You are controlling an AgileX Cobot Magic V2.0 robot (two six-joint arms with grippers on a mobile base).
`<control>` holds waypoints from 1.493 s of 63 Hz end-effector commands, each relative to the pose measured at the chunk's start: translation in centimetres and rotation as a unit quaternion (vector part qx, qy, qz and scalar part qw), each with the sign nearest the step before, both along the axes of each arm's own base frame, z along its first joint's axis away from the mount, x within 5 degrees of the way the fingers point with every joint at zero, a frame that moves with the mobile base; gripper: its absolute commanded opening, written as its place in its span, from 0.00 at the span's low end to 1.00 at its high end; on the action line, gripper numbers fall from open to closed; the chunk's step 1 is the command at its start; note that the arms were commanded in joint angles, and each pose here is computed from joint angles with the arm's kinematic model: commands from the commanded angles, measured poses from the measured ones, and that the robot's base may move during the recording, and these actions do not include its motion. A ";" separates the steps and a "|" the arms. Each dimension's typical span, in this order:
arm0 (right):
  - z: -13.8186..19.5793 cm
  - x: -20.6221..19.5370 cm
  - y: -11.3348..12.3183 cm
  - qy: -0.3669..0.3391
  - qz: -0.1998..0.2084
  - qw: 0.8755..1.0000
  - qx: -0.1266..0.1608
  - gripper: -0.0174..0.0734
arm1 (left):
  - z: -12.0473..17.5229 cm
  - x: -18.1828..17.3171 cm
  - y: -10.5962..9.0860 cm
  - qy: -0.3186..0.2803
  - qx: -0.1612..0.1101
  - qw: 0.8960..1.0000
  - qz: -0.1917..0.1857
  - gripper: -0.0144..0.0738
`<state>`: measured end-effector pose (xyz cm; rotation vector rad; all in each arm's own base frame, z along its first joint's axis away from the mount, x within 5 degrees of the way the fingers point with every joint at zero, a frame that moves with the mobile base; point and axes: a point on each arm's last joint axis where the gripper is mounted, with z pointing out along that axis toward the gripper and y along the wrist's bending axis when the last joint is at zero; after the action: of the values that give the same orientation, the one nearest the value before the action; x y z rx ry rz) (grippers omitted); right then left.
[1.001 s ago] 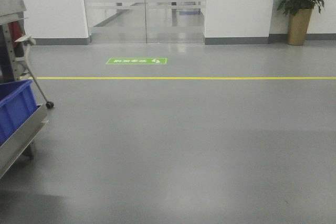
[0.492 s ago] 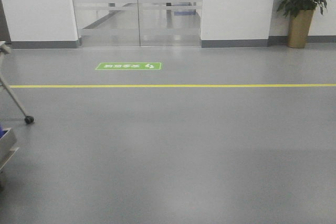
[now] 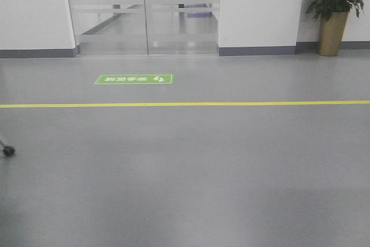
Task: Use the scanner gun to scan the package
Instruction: 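Turn the base and drive up to the red-framed felt table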
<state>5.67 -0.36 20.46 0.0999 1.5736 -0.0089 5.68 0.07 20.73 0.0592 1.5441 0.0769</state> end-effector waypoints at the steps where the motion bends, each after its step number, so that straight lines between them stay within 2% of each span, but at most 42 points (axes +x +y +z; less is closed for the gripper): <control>1: 0.2 0.0 0.0 -0.009 0.000 1.000 -0.006 0.01 | 0.3 0.0 0.0 -0.013 0.002 1.000 0.000 0.04; 94: 0.2 0.0 0.0 -0.009 0.000 1.000 -0.006 0.01 | 0.3 0.0 0.0 -0.013 0.002 1.000 0.000 0.04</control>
<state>5.67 -0.36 20.46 0.0999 1.5736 -0.0089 5.68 0.07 20.73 0.0592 1.5441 0.0769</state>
